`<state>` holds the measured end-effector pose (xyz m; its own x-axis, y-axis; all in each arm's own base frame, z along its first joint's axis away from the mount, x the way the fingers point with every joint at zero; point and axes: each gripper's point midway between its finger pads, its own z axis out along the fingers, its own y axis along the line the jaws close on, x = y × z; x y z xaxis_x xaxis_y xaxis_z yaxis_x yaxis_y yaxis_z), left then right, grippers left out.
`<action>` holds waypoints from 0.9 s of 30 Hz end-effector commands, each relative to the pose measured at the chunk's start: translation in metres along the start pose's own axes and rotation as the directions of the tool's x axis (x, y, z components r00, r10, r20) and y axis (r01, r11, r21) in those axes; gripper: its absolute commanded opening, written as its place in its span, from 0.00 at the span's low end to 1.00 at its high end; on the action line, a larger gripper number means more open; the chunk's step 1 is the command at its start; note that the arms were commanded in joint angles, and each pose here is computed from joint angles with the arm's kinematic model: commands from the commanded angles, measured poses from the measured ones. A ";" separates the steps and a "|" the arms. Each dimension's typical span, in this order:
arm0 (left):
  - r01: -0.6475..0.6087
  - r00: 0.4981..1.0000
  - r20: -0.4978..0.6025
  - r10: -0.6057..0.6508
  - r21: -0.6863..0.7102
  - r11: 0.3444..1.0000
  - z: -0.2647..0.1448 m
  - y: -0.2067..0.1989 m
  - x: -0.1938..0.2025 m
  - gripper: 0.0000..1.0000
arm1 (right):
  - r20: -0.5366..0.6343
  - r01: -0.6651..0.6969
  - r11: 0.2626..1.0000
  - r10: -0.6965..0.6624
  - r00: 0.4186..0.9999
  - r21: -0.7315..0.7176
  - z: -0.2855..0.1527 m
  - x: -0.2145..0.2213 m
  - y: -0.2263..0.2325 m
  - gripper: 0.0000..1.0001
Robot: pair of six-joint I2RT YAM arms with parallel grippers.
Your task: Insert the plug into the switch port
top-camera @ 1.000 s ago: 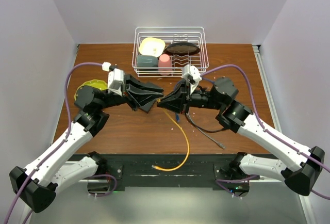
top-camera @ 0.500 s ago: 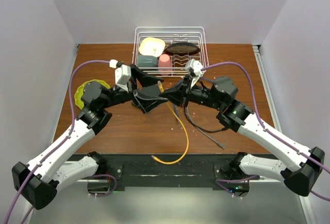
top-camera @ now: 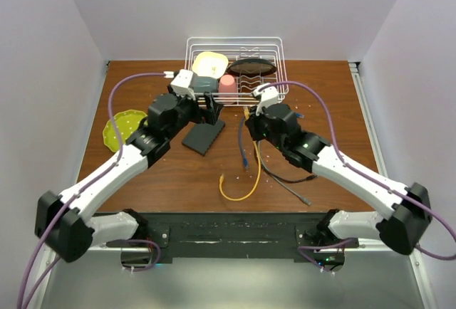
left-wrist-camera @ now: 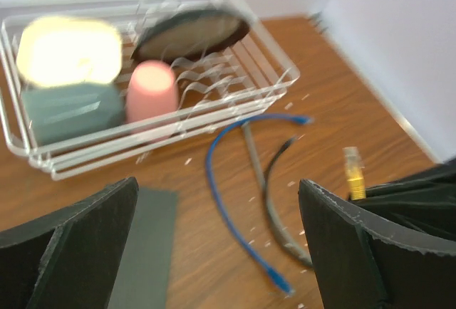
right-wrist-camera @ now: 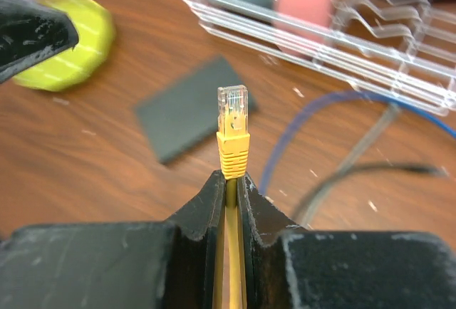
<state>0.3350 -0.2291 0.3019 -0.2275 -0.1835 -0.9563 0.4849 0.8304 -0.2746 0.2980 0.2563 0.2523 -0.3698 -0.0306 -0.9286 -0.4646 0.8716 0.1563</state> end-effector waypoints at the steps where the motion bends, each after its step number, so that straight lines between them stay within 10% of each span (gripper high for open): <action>1: -0.028 0.996 -0.092 0.013 -0.170 0.985 0.022 0.044 0.031 1.00 | -0.048 0.068 0.986 -0.062 0.997 0.153 0.017 0.009 -0.026 0.00; 27: 0.149 0.949 -0.243 -0.203 -0.223 0.963 0.051 0.145 0.147 0.99 | -0.343 0.448 0.855 -0.516 0.784 -0.263 0.098 0.148 0.057 0.00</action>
<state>0.4058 -0.1741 0.1149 -0.5567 -0.1907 -0.8085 0.2505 0.8895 -0.3823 0.2930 0.3465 0.0798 -0.3651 -0.6377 -0.6783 -0.7525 0.6311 -0.1883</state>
